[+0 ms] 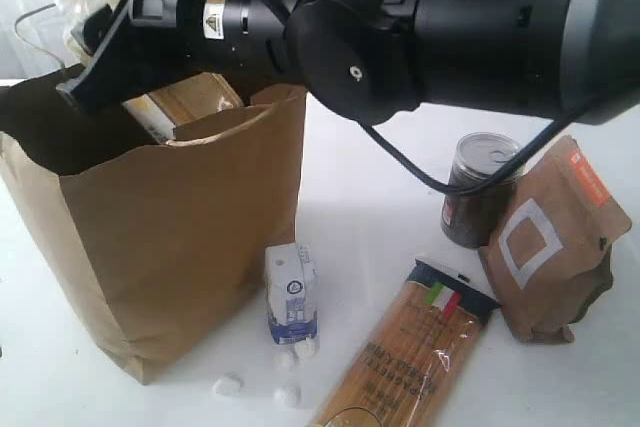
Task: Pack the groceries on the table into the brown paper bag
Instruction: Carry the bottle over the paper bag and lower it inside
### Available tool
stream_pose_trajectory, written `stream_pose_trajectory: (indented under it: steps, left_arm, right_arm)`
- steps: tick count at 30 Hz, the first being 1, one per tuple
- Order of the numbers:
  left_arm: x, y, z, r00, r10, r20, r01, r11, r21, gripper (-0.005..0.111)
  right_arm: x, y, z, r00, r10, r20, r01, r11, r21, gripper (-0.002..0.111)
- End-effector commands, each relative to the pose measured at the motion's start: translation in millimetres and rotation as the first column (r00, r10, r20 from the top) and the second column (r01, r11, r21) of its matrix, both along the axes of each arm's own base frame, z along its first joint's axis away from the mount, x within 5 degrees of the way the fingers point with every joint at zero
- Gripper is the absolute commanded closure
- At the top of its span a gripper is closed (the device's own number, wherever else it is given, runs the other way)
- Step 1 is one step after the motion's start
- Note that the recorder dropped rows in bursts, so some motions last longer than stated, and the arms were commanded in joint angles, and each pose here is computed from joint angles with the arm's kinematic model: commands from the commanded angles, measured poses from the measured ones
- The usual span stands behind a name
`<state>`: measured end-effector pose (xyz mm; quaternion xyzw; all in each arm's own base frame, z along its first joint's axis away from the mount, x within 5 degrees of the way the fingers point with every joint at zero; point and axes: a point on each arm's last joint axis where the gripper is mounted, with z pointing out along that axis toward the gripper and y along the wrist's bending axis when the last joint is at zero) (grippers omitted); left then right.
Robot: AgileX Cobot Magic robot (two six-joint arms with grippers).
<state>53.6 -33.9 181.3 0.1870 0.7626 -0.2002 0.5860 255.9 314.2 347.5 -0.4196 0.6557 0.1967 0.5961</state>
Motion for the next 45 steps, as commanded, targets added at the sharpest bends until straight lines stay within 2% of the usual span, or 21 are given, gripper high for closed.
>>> stream_pose_trajectory:
  steps: [1, 6, 11, 15, 26, 31, 34, 37, 43, 45]
  left_arm:
    - [-0.1, 0.2, -0.2, 1.0, 0.003, 0.006, -0.003, 1.0, -0.006, 0.106]
    - [-0.1, 0.2, -0.2, 1.0, 0.003, 0.006, -0.003, 1.0, -0.006, 0.106]
    - [-0.1, 0.2, -0.2, 1.0, 0.003, 0.006, -0.003, 1.0, -0.006, 0.106]
    - [-0.1, 0.2, -0.2, 1.0, 0.003, 0.006, -0.003, 1.0, -0.006, 0.106]
    - [-0.1, 0.2, -0.2, 1.0, 0.003, 0.006, -0.003, 1.0, -0.006, 0.106]
    - [-0.1, 0.2, -0.2, 1.0, 0.003, 0.006, -0.003, 1.0, -0.006, 0.106]
    - [-0.1, 0.2, -0.2, 1.0, 0.003, 0.006, -0.003, 1.0, -0.006, 0.106]
    - [-0.1, 0.2, -0.2, 1.0, 0.003, 0.006, -0.003, 1.0, -0.006, 0.106]
    - [-0.1, 0.2, -0.2, 1.0, 0.003, 0.006, -0.003, 1.0, -0.006, 0.106]
    - [-0.1, 0.2, -0.2, 1.0, 0.003, 0.006, -0.003, 1.0, -0.006, 0.106]
  right_arm:
    - [-3.6, -2.4, 20.5, 0.989, 0.031, 0.148, -0.03, 1.0, -0.01, 0.108]
    - [-4.7, -5.4, 19.3, 0.984, 0.044, 0.172, -0.028, 0.995, -0.093, 0.108]
    - [-4.6, -8.7, 8.8, 0.976, 0.088, 0.197, -0.031, 0.961, -0.276, 0.108]
    - [-4.7, -9.6, 6.6, 0.96, 0.134, 0.247, -0.037, 0.932, -0.361, 0.108]
    - [-4.9, -10.3, 4.8, 0.96, 0.142, 0.242, -0.039, 0.922, -0.385, 0.108]
    - [-14.5, -4.3, 4.2, 0.96, 0.178, 0.216, -0.07, 0.9, -0.429, 0.108]
    - [-18.5, -0.5, 8.7, 0.958, 0.186, 0.219, -0.081, 0.906, -0.414, 0.108]
    - [-18.8, 0.7, 14.4, 0.956, 0.184, 0.229, -0.08, 0.913, -0.401, 0.098]
    - [-18.1, 1.5, 26.0, 0.961, 0.16, 0.228, -0.071, 0.931, -0.357, 0.058]
    - [-18.0, 1.5, 26.8, 0.963, 0.154, 0.221, -0.07, 0.935, -0.348, 0.051]
